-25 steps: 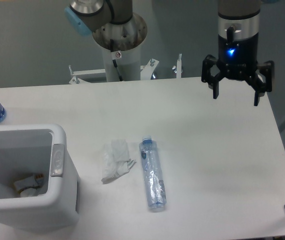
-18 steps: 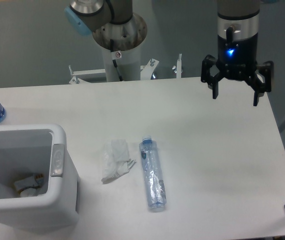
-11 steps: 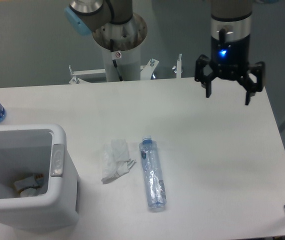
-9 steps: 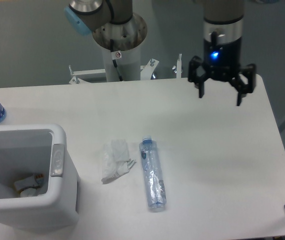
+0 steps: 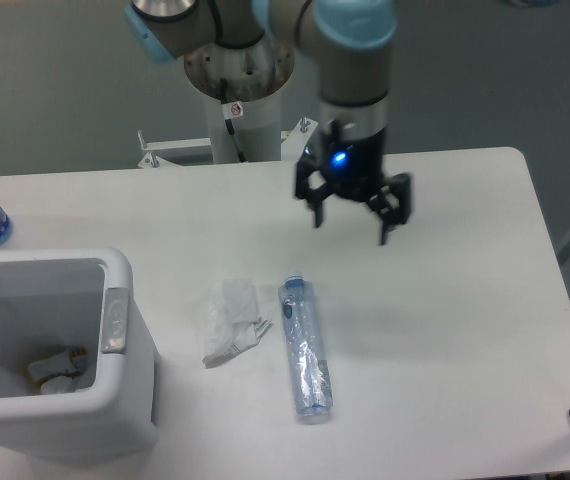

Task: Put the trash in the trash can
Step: 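Move the open gripper over the crumpled clear plastic bag and lower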

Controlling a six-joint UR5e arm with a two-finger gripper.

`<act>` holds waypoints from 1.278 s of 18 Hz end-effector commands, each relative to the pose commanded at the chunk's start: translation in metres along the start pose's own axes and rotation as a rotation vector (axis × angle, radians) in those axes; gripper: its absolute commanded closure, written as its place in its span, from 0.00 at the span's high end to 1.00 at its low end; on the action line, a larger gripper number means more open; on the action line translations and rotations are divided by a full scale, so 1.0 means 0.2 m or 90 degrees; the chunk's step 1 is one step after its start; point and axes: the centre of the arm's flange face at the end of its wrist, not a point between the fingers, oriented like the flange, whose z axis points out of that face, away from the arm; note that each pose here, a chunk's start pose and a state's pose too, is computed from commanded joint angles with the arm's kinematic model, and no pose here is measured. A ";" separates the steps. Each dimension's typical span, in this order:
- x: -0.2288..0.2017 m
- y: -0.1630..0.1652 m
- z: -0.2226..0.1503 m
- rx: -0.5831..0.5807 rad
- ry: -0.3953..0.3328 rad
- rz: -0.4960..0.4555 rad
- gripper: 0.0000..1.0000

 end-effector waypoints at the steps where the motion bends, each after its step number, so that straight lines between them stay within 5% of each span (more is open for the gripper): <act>1: 0.11 -0.10 0.13 -0.012 0.030 -0.005 1.00; 13: 0.39 -0.23 0.68 -0.104 0.111 0.011 1.00; 23: 0.42 -0.23 0.76 -0.127 0.099 -0.006 0.95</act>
